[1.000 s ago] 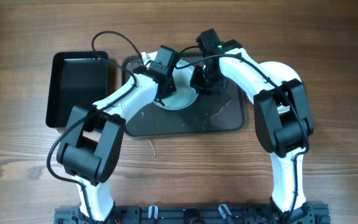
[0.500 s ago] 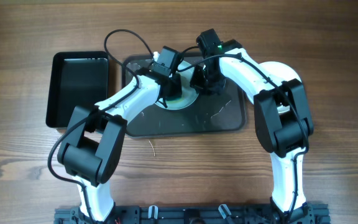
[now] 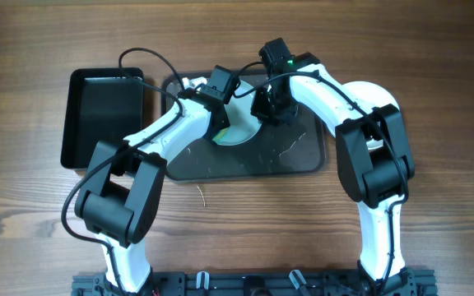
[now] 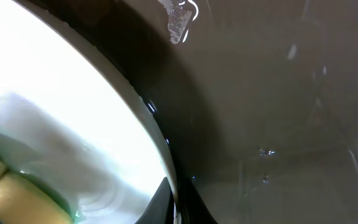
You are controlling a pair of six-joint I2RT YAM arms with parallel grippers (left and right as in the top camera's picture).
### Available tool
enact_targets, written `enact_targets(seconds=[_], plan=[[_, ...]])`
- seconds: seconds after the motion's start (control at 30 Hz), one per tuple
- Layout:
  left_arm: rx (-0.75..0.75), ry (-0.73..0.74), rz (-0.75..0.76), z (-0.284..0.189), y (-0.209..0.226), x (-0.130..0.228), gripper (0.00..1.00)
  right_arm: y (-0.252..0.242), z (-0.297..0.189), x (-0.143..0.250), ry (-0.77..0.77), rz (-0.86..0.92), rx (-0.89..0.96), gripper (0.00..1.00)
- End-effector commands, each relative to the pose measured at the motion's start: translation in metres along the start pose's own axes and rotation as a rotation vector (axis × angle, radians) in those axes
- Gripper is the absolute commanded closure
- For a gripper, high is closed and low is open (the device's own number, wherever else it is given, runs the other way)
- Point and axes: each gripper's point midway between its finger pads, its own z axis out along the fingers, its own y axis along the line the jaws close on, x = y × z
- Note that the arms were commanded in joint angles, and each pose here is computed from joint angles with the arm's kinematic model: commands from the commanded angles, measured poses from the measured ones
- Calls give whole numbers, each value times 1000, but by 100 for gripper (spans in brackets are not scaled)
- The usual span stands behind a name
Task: Clean dirty plates on tray and stack at the side
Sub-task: 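Scrub the plate center with the sponge in the left gripper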
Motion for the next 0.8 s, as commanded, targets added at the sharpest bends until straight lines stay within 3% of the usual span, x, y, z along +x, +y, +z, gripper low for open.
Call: enact_targets(seconds=[0.0,0.13,0.3,0.6,0.77], plan=[[251,181,310,-1,-30,39,96,-20,12,-5,-14,7,79,96],[564,266,503,-24,-69,65,96,-19,12,-4,-11,-9,72,96],[558,227,507,-22,-71,57,96,-19,12,-5,-11,-10,71,96],[-99,38,-21,9,36,5,96,-18,12,-4,-9,-17,68,96],[-173,18,-41,6,49,2,96,-16,12,-2,3,-48,58,96]])
